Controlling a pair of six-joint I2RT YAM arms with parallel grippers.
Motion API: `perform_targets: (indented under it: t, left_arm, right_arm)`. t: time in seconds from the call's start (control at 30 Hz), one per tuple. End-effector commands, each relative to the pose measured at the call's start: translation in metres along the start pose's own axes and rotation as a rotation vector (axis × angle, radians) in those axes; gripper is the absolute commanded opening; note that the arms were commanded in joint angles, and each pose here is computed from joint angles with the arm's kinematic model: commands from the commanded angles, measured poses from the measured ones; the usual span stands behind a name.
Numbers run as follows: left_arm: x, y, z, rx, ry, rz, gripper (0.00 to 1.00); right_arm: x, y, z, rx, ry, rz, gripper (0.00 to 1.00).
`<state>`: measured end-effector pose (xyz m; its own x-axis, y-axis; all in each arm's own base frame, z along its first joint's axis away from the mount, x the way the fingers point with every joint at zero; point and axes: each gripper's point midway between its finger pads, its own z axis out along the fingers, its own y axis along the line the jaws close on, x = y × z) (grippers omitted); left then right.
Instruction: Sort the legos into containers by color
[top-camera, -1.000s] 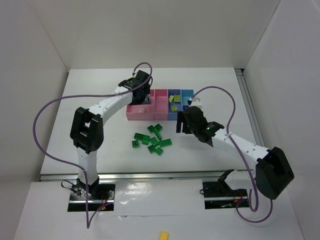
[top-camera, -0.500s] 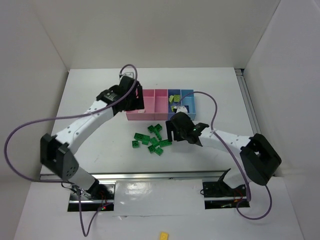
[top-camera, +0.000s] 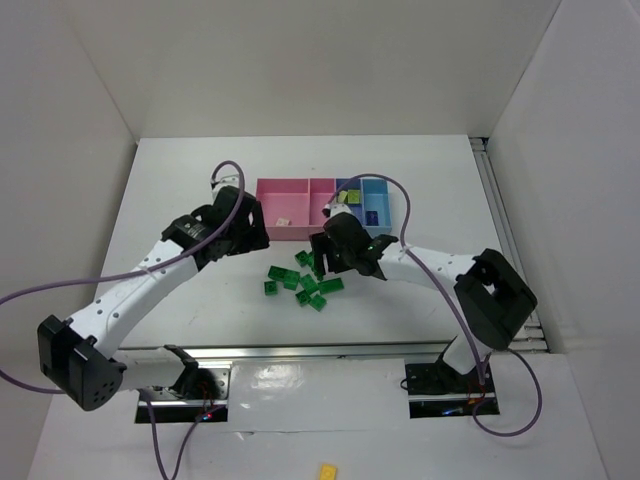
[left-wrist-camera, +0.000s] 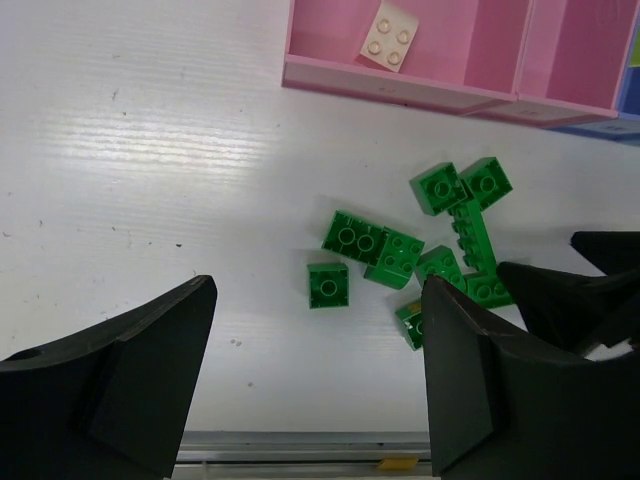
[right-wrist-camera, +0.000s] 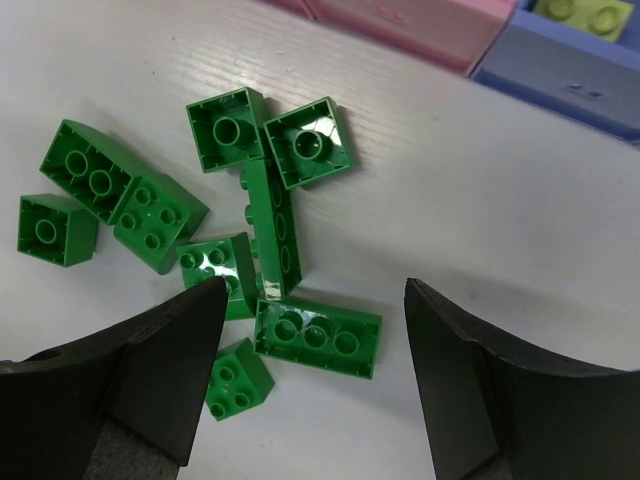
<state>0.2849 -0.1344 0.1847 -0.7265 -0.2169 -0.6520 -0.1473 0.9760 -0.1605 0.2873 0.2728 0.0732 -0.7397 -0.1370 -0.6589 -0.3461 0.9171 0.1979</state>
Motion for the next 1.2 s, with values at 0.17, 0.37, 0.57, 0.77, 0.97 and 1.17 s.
perform_targets:
  t: [0.17, 0.37, 0.57, 0.77, 0.97, 1.17]
  left_arm:
    - [-0.002, 0.002, -0.012, 0.009, -0.042, -0.057, 0.86]
    - [0.004, 0.006, -0.009, -0.003, -0.027, -0.05, 0.86]
    - [0.009, 0.007, -0.005, -0.014, -0.014, -0.053, 0.86]
    - [0.015, 0.01, -0.002, -0.024, 0.0, -0.046, 0.86]
    - [0.015, 0.01, -0.002, -0.024, 0.0, -0.046, 0.86]
    - [0.013, 0.015, -0.004, -0.04, -0.013, -0.037, 0.86]
  right_arm:
    - [-0.011, 0.027, 0.018, -0.084, -0.014, -0.027, 0.78]
    - [-0.003, 0.027, 0.026, -0.085, 0.01, -0.039, 0.73]
    - [-0.003, 0.027, 0.032, -0.08, 0.02, -0.04, 0.62]
    - [-0.002, 0.027, 0.036, -0.08, 0.021, -0.04, 0.46]
    - [0.0, 0.032, 0.029, -0.081, 0.022, -0.054, 0.25]
    - [-0.01, 0.033, 0.002, -0.07, -0.024, -0.072, 0.16]
